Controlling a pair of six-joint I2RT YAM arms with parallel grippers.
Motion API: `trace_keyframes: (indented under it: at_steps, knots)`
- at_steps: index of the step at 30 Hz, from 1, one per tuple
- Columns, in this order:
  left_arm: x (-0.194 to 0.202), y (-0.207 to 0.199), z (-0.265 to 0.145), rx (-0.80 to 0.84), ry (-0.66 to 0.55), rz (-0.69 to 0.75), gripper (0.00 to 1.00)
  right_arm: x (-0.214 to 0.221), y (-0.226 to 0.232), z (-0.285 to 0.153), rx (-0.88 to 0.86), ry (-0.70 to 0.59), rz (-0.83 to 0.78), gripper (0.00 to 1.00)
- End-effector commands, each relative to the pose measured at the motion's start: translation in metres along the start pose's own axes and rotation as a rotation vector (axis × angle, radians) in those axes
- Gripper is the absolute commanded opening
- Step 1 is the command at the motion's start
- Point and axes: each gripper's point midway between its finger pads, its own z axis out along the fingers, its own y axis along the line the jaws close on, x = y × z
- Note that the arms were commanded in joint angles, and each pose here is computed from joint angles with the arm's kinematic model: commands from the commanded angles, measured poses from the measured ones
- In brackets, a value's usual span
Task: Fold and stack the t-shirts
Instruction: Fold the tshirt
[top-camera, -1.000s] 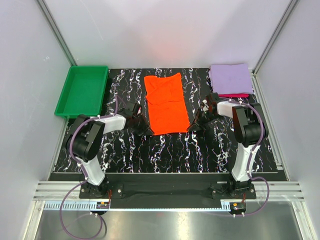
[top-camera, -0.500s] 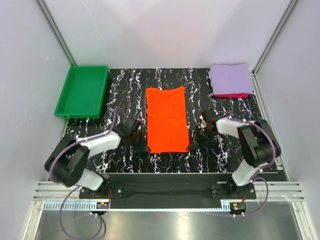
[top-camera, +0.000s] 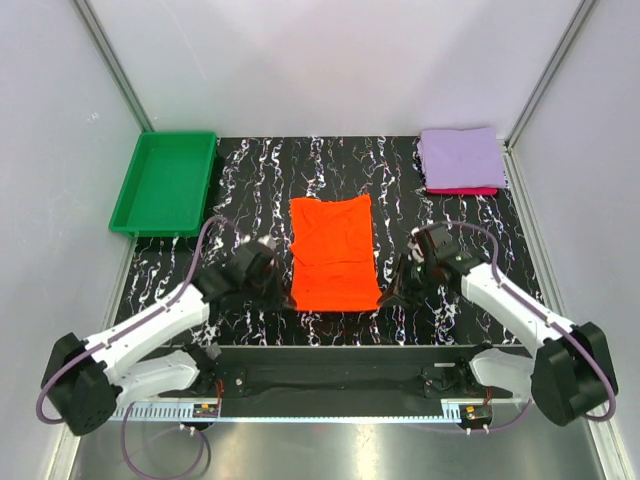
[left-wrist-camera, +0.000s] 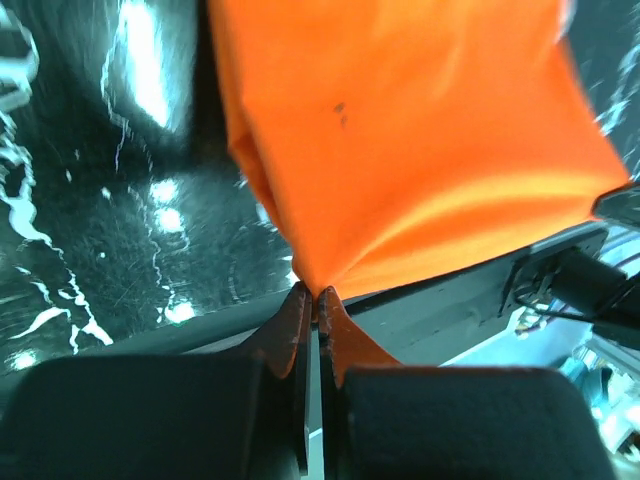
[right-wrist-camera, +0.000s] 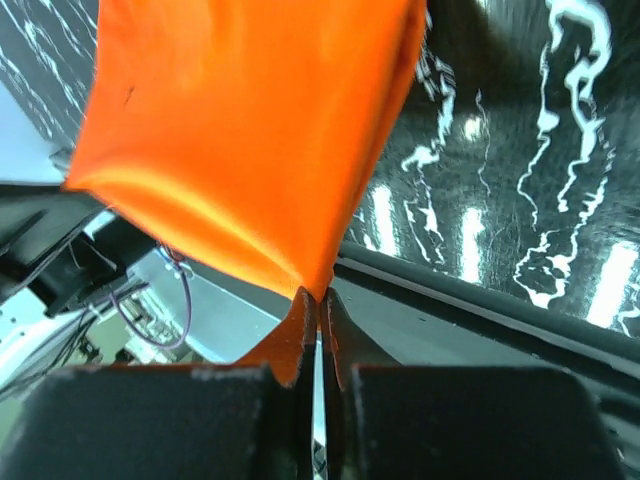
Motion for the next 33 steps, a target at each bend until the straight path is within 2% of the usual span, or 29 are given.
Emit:
trace_keyframes:
  at_steps: [1,2,3,5,6,7,8,11,12,16,24,26,33]
  knots:
    - [-0.044,-0.019,-0.023,-0.077,-0.109,0.095,0.0,-0.027,0.015,-0.016,0.07,-0.072,-0.037,0.0]
    - [-0.052,-0.021,-0.026,-0.098,-0.112,0.105,0.0,-0.045,0.031,-0.02,0.069,-0.097,-0.058,0.0]
    - [-0.069,-0.04,-0.034,-0.066,-0.141,0.118,0.0,-0.056,0.034,-0.022,0.095,-0.112,-0.088,0.0]
    - [-0.093,-0.038,-0.028,-0.096,-0.133,0.114,0.0,-0.082,0.055,-0.033,0.088,-0.142,-0.117,0.0]
    - [-0.112,-0.053,-0.034,-0.069,-0.166,0.126,0.0,-0.093,0.053,-0.024,0.11,-0.114,-0.113,0.0]
    - [-0.129,-0.049,-0.035,-0.087,-0.18,0.141,0.0,-0.104,0.055,-0.025,0.117,-0.121,-0.11,0.0]
    - [-0.137,-0.047,-0.023,-0.107,-0.144,0.141,0.0,-0.123,0.064,-0.021,0.116,-0.128,-0.114,0.0]
    - [-0.177,-0.056,-0.018,-0.076,-0.145,0.152,0.0,-0.16,0.079,-0.014,0.105,-0.144,-0.125,0.0]
    - [-0.183,-0.048,0.001,-0.104,-0.101,0.167,0.0,-0.17,0.082,-0.012,0.102,-0.15,-0.13,0.0]
    - [-0.23,-0.06,0.011,-0.088,-0.129,0.206,0.0,-0.214,0.1,-0.011,0.104,-0.179,-0.149,0.0]
    - [-0.281,-0.062,0.042,-0.027,-0.135,0.182,0.0,-0.269,0.095,0.012,0.055,-0.159,-0.12,0.0]
    - [-0.285,-0.058,0.056,-0.032,-0.112,0.172,0.0,-0.278,0.096,0.022,0.024,-0.143,-0.123,0.0]
    - [-0.307,-0.05,0.064,-0.032,-0.14,0.156,0.0,-0.302,0.105,0.042,-0.04,-0.126,-0.145,0.0]
